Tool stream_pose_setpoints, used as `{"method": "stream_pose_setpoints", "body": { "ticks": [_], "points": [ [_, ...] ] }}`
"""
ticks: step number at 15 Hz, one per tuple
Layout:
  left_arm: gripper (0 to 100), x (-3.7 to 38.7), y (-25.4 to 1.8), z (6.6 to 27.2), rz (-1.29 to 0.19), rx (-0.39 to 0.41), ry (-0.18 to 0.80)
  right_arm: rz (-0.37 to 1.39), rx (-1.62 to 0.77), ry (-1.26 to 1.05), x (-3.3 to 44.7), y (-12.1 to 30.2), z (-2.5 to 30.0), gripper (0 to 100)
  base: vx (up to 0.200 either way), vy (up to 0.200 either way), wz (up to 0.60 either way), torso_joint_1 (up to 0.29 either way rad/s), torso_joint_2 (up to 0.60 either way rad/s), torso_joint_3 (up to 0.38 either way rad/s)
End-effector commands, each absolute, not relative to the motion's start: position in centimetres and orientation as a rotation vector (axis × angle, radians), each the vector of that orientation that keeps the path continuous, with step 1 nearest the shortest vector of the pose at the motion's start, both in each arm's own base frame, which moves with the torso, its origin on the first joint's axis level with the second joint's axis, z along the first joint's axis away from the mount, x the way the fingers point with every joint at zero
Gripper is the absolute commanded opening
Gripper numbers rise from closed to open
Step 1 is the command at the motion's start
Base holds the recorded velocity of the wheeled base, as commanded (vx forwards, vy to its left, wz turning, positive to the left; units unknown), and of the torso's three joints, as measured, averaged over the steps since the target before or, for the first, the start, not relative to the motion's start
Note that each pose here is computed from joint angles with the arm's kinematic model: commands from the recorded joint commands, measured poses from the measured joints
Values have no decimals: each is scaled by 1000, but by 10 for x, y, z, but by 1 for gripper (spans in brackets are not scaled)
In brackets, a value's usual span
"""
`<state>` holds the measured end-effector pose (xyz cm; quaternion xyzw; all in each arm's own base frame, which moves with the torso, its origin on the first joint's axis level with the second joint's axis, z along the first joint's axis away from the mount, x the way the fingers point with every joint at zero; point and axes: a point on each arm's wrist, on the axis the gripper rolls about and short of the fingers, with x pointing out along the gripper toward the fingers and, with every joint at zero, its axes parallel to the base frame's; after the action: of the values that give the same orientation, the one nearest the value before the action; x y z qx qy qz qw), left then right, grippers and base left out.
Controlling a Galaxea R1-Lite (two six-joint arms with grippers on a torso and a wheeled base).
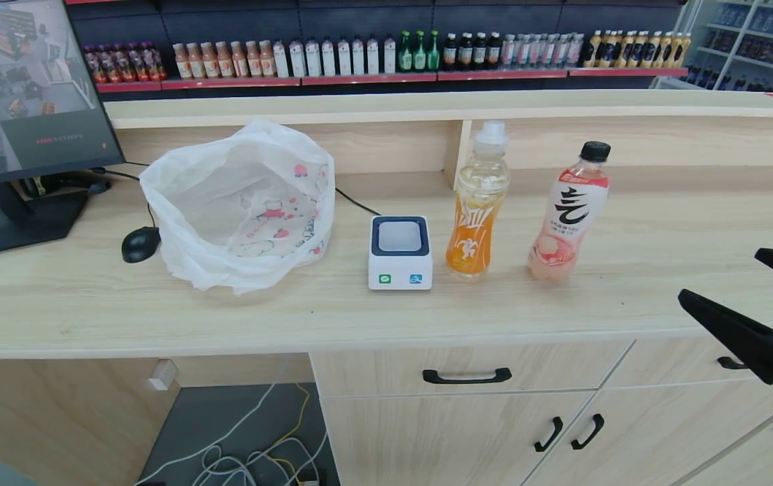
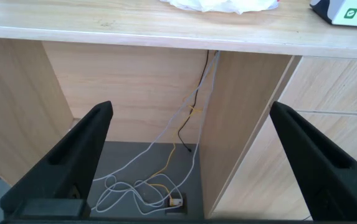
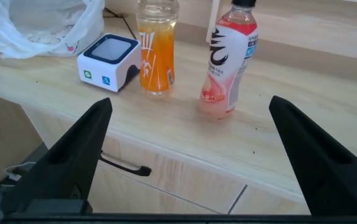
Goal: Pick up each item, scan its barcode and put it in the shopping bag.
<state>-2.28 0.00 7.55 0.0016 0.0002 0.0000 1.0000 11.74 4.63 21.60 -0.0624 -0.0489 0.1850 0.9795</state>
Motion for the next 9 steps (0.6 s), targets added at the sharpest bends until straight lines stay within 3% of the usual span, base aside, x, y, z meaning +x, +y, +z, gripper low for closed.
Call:
{"method": "stream_pose_setpoints", "body": {
  "ticks": [1, 9],
  "points": [
    [100, -23, 0, 75, 0, 3, 0, 421, -132, -49, 135, 68, 213, 100, 0, 0, 0, 0, 0, 0],
    [100, -23, 0, 75, 0, 3, 0, 425, -127, -43, 174, 94, 210, 100, 0, 0, 0, 0, 0, 0]
  ]
}}
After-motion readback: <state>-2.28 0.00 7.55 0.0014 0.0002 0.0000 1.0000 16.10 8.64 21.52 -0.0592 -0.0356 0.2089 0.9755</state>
